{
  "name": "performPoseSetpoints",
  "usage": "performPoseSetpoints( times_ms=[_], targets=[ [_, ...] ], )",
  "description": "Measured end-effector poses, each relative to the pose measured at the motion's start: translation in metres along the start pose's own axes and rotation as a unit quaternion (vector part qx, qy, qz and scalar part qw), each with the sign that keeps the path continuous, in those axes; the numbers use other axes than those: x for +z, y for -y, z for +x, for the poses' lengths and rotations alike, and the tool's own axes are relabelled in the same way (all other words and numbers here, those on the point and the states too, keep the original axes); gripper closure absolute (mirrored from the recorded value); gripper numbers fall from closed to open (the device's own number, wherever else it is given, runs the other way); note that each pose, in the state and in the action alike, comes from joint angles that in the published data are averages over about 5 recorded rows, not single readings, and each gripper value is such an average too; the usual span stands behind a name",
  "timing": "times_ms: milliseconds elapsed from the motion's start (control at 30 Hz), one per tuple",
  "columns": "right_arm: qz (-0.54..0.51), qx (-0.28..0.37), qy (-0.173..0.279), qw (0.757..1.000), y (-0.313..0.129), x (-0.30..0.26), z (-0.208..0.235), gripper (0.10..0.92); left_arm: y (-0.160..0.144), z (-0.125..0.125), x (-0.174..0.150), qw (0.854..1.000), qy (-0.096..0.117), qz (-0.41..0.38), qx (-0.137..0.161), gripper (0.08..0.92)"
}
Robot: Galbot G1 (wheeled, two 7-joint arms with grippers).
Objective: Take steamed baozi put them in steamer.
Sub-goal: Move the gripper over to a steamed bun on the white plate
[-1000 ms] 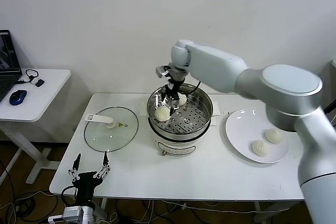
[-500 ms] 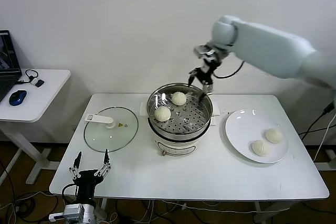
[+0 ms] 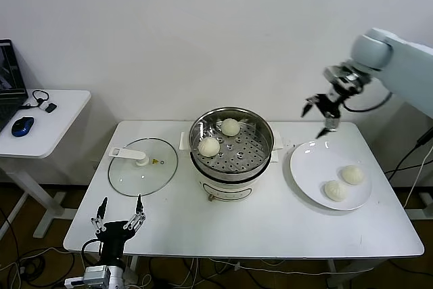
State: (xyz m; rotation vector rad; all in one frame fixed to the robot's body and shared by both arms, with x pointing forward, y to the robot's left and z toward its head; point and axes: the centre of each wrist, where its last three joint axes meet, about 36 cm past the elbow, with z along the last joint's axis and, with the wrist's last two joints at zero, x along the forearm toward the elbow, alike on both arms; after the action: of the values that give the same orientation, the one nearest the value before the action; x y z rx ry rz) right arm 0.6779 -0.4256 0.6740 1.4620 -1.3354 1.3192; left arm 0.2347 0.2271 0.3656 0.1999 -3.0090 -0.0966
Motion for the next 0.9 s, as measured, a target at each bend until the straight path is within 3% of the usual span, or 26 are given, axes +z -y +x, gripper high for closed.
performPoseSetpoints(
  times_ms=[300,900],
  targets=[
    [-0.035,-0.029,-0.02,0.999,-0.04,0.054,-0.05,0.2,0.002,0.002,-0.004,1.0,0.002,0.0,-0.001,0.177],
    [-0.038,-0.08,-0.059,0.994,-0.072,0.083,-0.146,0.2,-0.002,0.003,0.001,1.0,-0.004,0.001,-0.01,0.177]
  ],
)
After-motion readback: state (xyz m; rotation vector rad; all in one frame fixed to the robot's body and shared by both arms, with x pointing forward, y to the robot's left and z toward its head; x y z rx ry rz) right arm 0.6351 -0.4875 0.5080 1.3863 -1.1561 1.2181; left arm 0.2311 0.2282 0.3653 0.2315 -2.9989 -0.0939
